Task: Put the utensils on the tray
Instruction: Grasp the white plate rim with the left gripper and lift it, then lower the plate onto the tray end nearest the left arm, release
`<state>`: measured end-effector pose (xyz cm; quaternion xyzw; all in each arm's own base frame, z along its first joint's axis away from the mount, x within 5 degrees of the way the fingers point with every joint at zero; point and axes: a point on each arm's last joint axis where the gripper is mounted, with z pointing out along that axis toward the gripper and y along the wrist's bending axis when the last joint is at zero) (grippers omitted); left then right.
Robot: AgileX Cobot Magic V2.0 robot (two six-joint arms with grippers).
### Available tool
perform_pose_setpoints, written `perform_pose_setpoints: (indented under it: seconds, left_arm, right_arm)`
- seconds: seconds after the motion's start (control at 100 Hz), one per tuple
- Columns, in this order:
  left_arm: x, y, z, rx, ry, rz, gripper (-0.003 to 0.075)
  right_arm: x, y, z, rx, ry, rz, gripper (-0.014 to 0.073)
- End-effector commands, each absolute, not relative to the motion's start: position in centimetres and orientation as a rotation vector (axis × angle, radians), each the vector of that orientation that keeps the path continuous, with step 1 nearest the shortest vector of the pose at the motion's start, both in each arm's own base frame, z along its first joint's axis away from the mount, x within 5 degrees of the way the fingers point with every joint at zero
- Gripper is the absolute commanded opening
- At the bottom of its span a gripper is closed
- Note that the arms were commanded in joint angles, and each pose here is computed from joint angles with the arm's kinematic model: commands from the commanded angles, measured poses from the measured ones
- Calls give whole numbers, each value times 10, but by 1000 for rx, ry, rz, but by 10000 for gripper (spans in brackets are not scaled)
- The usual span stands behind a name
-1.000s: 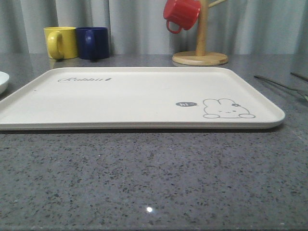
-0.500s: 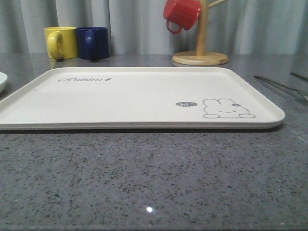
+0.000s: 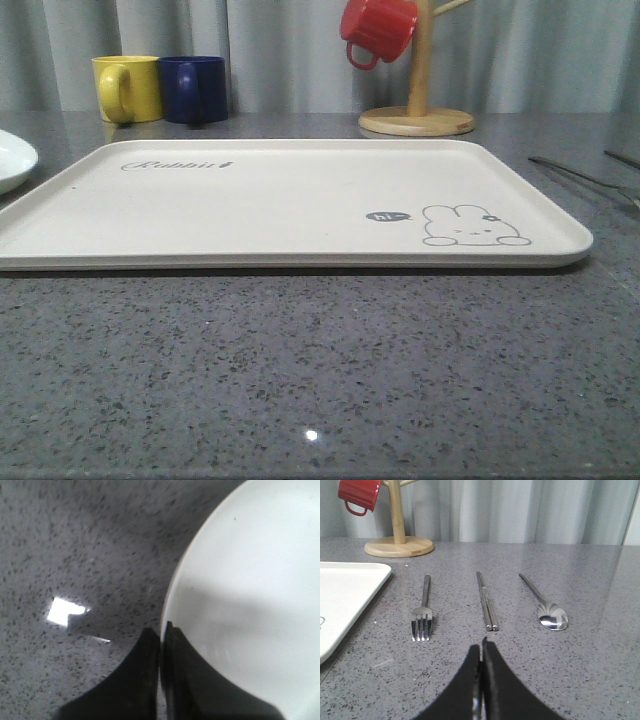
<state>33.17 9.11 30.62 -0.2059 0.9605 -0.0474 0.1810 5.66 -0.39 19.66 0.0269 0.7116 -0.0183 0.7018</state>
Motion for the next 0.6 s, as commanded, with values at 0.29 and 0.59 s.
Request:
perform_pose_setpoints:
  seconds: [0.29, 0.59]
  left_arm:
    - [319, 18, 394, -149, 2341, -589, -19]
    - [342, -64, 357, 172, 2472, -588, -19]
  right_arm:
    - [55, -3, 204, 48, 1493, -49, -67]
    - [55, -3, 204, 48, 1493, -49, -67]
